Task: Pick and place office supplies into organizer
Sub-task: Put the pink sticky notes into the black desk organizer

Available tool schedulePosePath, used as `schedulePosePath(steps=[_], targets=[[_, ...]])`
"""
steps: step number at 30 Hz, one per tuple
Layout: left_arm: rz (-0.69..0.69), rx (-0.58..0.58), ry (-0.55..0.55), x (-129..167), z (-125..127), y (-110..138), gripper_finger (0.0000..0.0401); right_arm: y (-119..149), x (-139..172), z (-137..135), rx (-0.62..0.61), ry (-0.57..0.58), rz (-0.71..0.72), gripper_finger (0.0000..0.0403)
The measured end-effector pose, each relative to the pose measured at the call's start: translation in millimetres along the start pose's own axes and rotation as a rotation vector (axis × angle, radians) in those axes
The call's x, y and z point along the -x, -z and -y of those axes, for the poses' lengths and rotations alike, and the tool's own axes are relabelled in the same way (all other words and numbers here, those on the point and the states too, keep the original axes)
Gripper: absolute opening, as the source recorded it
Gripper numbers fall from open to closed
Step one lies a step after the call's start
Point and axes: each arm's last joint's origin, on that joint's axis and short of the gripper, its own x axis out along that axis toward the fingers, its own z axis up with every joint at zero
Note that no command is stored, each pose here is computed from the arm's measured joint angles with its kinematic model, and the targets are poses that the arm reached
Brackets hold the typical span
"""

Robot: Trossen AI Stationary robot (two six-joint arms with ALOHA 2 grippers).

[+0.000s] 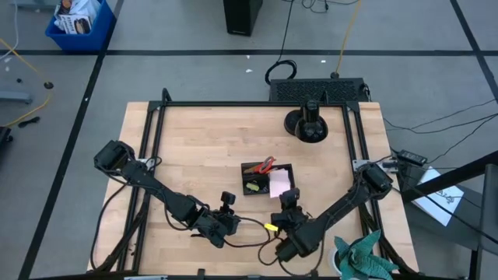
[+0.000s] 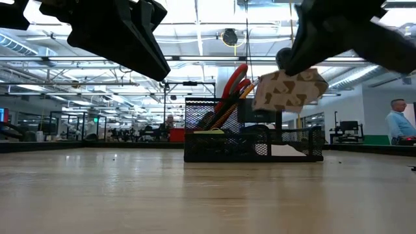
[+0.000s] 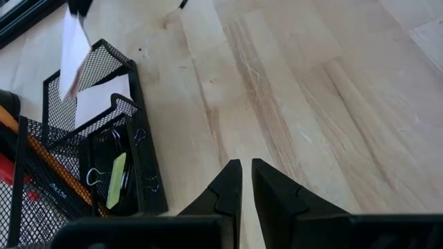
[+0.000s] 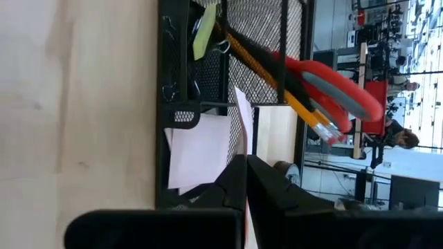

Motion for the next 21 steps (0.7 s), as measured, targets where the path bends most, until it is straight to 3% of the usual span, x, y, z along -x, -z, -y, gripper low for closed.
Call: schedulePosePath(steps=[11, 21], targets=[[-0.006, -0.008, 0.003, 0.6, 1.3, 0.7, 0.0042, 14.7, -48.1, -7.2, 0.052, 0.026, -0.105, 0.0000], [-0.014, -0.011, 0.003, 0.7, 1.6, 1.5, 0.0042, 10.4, -77.4, -8.8, 0.070, -0.057, -0.120, 0.0000]])
